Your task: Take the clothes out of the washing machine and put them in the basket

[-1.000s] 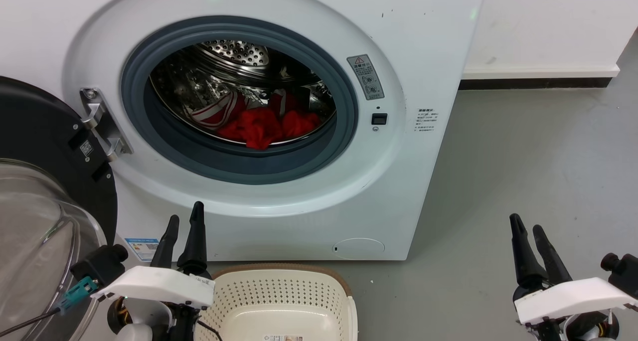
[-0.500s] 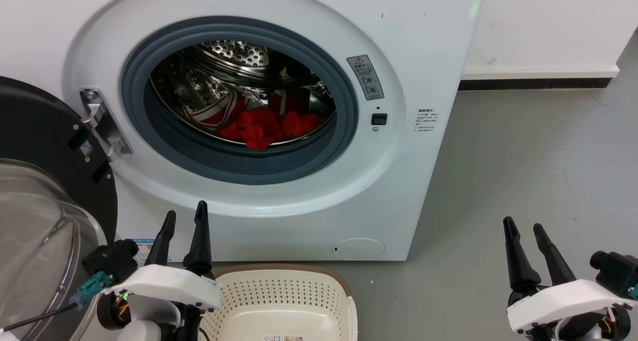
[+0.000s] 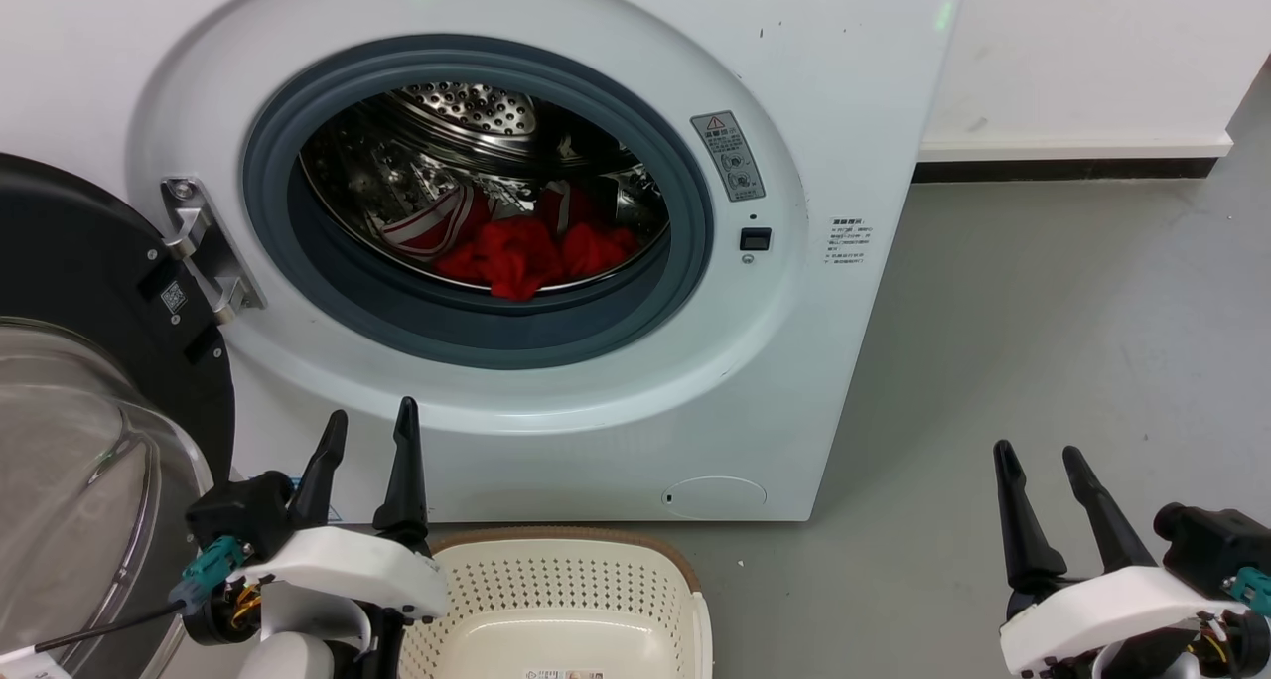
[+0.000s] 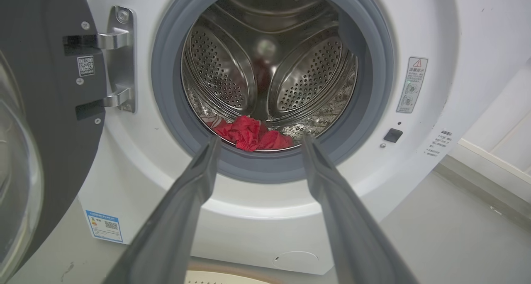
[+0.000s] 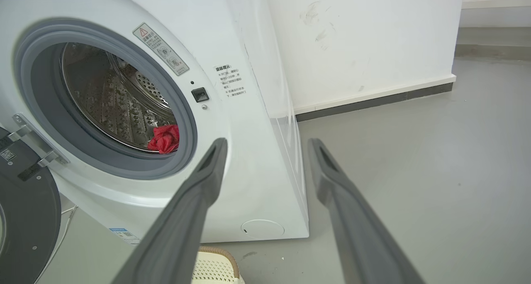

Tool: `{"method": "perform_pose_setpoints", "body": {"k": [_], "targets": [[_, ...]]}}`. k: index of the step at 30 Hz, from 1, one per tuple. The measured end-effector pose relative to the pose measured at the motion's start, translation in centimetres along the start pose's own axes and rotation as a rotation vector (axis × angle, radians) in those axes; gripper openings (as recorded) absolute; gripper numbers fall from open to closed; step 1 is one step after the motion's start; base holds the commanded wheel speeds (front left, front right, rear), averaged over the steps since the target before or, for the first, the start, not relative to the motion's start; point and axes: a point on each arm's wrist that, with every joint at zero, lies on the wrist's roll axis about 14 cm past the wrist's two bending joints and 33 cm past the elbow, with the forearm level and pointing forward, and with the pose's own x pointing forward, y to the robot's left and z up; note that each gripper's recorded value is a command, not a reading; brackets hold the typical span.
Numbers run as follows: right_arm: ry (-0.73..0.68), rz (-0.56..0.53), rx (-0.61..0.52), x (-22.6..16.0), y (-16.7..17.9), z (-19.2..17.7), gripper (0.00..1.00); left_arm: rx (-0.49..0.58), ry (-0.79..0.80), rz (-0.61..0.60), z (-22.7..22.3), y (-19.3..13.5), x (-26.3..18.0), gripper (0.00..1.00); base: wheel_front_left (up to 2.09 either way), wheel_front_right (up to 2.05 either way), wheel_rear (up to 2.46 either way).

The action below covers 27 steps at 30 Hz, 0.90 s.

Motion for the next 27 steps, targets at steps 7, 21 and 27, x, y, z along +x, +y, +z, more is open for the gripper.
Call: {"method": "perform_pose_setpoints", "body": {"k": [7,21,27], "targets": [[0.001,0.008,-0.066,-0.08,0.16,-0.04,1.00,0.074,-0.008,-0.009,0.05,-0.10,-0.08,1.00,0.00,0.00,0.00],[-0.002,0.024,-0.186,-0.06,0.48,-0.12,1.00,0.198,-0.031,-0.030,0.34,-0.40,-0.13,1.00,0.00,0.00,0.00],[-0.003,0.030,-0.233,-0.12,0.57,-0.15,1.00,0.241,-0.035,-0.040,0.26,-0.51,-0.22,1.00,0.00,0.00,0.00]]}}
